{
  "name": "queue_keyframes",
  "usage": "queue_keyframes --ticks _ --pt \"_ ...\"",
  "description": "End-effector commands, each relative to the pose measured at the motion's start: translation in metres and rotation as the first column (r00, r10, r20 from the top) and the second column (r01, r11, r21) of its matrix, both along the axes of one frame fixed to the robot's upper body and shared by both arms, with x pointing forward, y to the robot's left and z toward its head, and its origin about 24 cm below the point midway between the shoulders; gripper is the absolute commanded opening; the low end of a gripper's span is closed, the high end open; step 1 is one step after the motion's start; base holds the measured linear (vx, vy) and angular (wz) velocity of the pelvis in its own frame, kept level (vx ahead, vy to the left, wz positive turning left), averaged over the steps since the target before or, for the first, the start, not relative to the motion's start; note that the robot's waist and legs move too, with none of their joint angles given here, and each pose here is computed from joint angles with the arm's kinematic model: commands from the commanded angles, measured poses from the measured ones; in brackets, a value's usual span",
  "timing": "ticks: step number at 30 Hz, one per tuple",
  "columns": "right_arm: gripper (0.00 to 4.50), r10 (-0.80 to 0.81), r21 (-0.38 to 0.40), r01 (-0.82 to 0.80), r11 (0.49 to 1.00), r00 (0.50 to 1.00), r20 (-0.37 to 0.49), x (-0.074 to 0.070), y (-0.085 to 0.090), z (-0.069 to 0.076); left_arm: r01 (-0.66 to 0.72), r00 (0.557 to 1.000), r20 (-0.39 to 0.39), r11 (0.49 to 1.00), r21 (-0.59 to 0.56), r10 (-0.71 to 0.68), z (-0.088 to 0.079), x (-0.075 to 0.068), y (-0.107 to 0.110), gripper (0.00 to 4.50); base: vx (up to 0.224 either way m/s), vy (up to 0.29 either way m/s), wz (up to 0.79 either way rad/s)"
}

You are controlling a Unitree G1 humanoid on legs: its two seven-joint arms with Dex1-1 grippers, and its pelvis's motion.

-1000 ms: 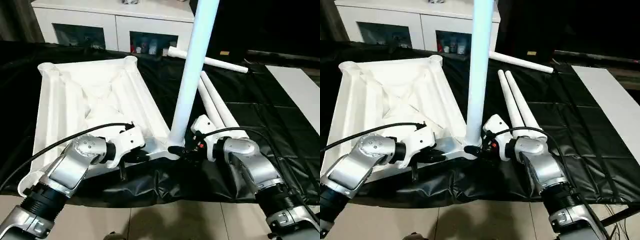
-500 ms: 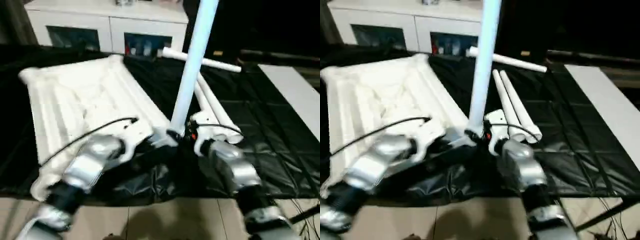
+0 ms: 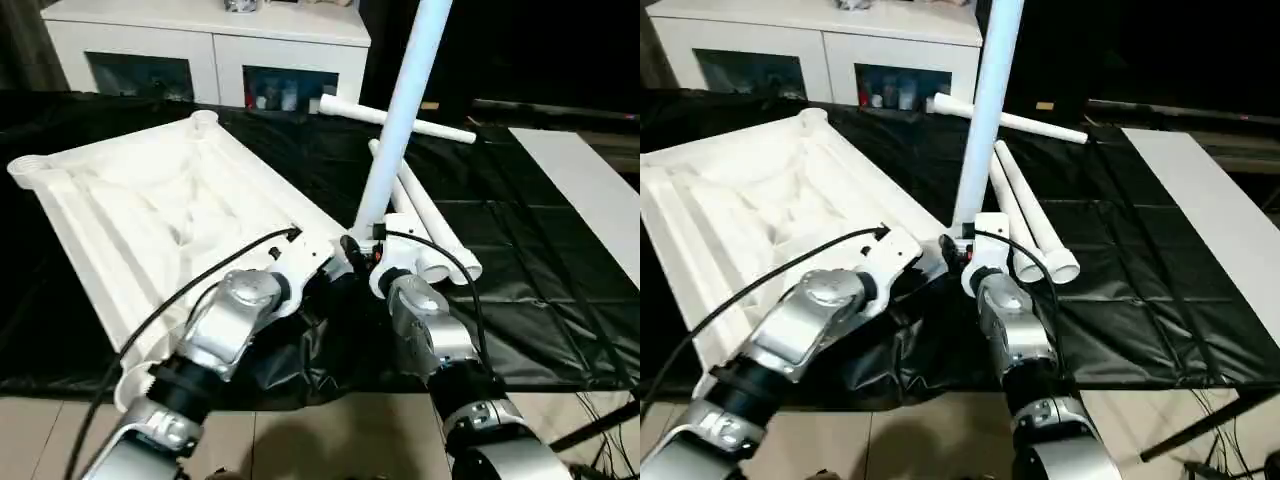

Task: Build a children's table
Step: Rotate leg to tighten

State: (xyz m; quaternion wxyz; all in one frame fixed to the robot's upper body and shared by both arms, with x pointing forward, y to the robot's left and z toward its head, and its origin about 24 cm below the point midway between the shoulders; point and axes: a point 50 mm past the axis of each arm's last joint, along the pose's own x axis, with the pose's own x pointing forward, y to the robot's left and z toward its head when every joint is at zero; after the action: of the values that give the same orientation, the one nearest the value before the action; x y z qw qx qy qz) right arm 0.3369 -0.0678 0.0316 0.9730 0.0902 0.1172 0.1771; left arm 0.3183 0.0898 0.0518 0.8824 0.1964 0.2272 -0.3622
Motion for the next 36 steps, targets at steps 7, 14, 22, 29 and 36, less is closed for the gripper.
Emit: queue_keyframes --ticks 7,14,22,29,36 --pt "4.17 0.215 -0.099 -0.203 0.974 0.968 0.132 -0.001 0.004 0.021 0.034 0.998 0.048 0.999 -0.002 -0.034 0.009 0.0 0.01 0.0 0.0 0.0 0.0" --pt "4.32 0.461 -0.28 -0.422 0.862 0.883 0.087 -0.009 -0.038 0.027 0.161 0.986 0.027 0.987 0.03 -0.162 0.012 -0.009 0.032 0.0 0.0 0.0 0.0" --pt "4.32 0.676 -0.272 -0.651 0.709 0.737 -0.003 -0.027 -0.054 0.027 0.458 0.887 -0.073 0.889 0.001 -0.457 0.016 -0.036 0.037 0.0 0.0 0.0 0.0" --pt "4.32 0.712 -0.258 -0.693 0.673 0.702 -0.027 -0.031 -0.052 0.026 0.475 0.876 -0.1 0.88 0.01 -0.471 0.014 -0.04 0.042 0.0 0.0 0.0 0.0" --pt "3.71 0.74 -0.259 -0.725 0.638 0.67 -0.055 -0.034 -0.053 0.023 0.468 0.88 -0.105 0.883 0.03 -0.463 0.014 -0.039 0.048 0.0 0.0 0.0 0.0"
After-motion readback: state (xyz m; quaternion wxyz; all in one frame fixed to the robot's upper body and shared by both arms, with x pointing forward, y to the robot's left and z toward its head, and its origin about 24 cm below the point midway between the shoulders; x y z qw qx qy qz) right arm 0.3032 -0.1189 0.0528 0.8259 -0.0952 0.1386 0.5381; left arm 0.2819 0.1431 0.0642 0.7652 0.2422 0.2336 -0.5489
